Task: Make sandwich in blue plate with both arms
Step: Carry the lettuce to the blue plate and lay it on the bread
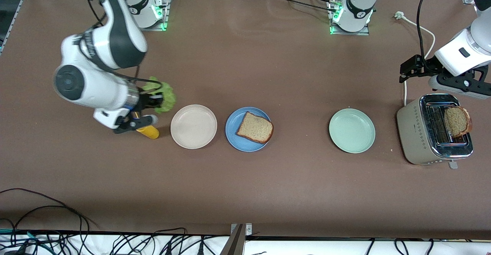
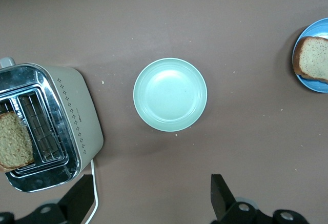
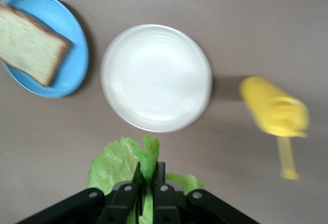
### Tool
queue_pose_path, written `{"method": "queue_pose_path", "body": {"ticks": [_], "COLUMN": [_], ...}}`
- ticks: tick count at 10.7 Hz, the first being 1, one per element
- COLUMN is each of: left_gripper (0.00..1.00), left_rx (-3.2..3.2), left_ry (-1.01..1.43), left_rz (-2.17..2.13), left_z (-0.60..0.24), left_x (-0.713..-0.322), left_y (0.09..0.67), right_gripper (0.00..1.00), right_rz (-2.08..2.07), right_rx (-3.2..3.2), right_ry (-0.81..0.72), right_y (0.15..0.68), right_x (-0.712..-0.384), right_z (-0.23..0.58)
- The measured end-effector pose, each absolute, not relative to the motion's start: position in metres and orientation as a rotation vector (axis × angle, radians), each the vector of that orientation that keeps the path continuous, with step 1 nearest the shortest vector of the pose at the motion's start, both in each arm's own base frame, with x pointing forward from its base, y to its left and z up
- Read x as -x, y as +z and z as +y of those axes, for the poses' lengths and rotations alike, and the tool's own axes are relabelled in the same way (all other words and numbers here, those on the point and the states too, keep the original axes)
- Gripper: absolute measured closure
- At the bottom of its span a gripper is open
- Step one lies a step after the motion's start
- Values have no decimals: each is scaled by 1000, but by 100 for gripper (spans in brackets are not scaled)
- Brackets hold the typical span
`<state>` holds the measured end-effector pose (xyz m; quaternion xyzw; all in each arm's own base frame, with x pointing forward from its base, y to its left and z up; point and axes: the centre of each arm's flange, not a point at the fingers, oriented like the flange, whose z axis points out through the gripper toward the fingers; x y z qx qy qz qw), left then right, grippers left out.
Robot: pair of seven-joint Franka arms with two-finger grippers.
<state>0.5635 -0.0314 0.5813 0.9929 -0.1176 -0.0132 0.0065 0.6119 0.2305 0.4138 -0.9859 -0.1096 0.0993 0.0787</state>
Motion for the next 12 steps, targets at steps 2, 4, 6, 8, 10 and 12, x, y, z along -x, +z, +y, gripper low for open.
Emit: {"method": "queue_pose_path", "body": {"ticks": [2, 4, 6, 8, 10, 12], "left_gripper": [0, 0, 0, 0, 0, 0], "left_rx": [-3107, -3107, -3107, -3107, -3107, -3107], "left_ry": [-41, -41, -41, -41, -40, -40], "left_rz": [-367, -367, -367, -366, -366, -366], "left_z": [-31, -31, -31, -31, -31, -31], "left_x": [-564, -564, -564, -564, -564, -564], "left_y": [581, 581, 581, 582, 582, 582], "right_gripper": [91, 91, 91, 91, 91, 91], "right_rz": [-157, -2, 233, 433, 502, 546], "right_rx": [2944, 2970, 2972, 2909, 2869, 2841], "right_ry": [295, 286, 230, 122, 52, 29], "right_y": [407, 388, 356, 311, 266, 240], "right_x": [-616, -619, -616, -612, -611, -610], "right_z": [302, 365, 420, 469, 491, 499]}}
